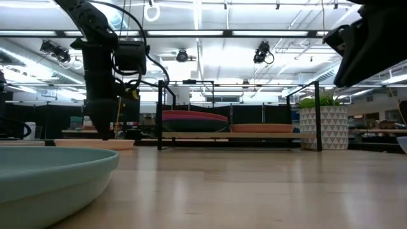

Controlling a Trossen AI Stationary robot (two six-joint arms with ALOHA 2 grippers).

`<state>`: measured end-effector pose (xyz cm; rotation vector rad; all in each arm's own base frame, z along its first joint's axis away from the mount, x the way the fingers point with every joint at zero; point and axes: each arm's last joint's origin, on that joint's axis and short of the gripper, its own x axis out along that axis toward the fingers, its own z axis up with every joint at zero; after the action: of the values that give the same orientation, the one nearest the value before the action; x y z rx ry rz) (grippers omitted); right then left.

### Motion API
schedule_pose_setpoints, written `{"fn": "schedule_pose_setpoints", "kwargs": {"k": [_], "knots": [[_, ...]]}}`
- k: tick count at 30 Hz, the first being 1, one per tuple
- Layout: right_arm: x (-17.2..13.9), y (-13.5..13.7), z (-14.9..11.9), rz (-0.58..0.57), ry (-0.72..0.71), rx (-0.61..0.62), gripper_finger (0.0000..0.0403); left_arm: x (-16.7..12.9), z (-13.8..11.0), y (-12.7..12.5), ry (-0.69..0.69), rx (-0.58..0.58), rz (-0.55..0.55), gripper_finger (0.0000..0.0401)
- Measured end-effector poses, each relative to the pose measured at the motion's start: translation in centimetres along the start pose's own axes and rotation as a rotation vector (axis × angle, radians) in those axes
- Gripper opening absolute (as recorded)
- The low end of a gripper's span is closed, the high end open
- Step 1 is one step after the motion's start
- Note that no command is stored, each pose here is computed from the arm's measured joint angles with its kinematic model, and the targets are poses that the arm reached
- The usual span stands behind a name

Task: Place and stack plates onto a shelf
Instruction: Stack the light pink plate on top of the brown plate on the shelf

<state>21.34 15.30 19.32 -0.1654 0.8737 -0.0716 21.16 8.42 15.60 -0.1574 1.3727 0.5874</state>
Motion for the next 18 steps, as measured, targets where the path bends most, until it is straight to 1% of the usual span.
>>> {"fn": "schedule_pose_setpoints", "kwargs": {"k": [3, 5, 7, 11, 15, 18], "knots": [[0.4, 0.4, -0.6, 0.002, -0.064, -0.02, 0.0062, 0.4, -0.1, -0.1, -0.018, -0.009, -0.021, 0.0162], [0.7, 0.6, -1.0, 0.008, -0.1, -0.034, 0.0062, 0.7, -0.5, -0.3, -0.003, -0.005, -0.046, 0.0162], [1.0, 0.6, -1.3, 0.008, -0.119, -0.047, 0.0062, 1.1, -1.0, -0.3, 0.014, -0.003, -0.045, 0.0162], [1.2, 0.6, -1.7, 0.007, -0.127, -0.057, 0.0062, 1.7, -1.9, -0.1, 0.043, -0.002, -0.042, 0.0162], [1.4, 0.3, -1.6, -0.003, -0.125, -0.063, 0.0062, 1.5, -1.9, -0.1, 0.039, -0.002, -0.041, 0.0162], [1.5, 0.2, -1.5, -0.012, -0.125, -0.066, 0.0062, 0.9, -1.4, 0.0, 0.014, -0.008, -0.063, 0.0162]]}}
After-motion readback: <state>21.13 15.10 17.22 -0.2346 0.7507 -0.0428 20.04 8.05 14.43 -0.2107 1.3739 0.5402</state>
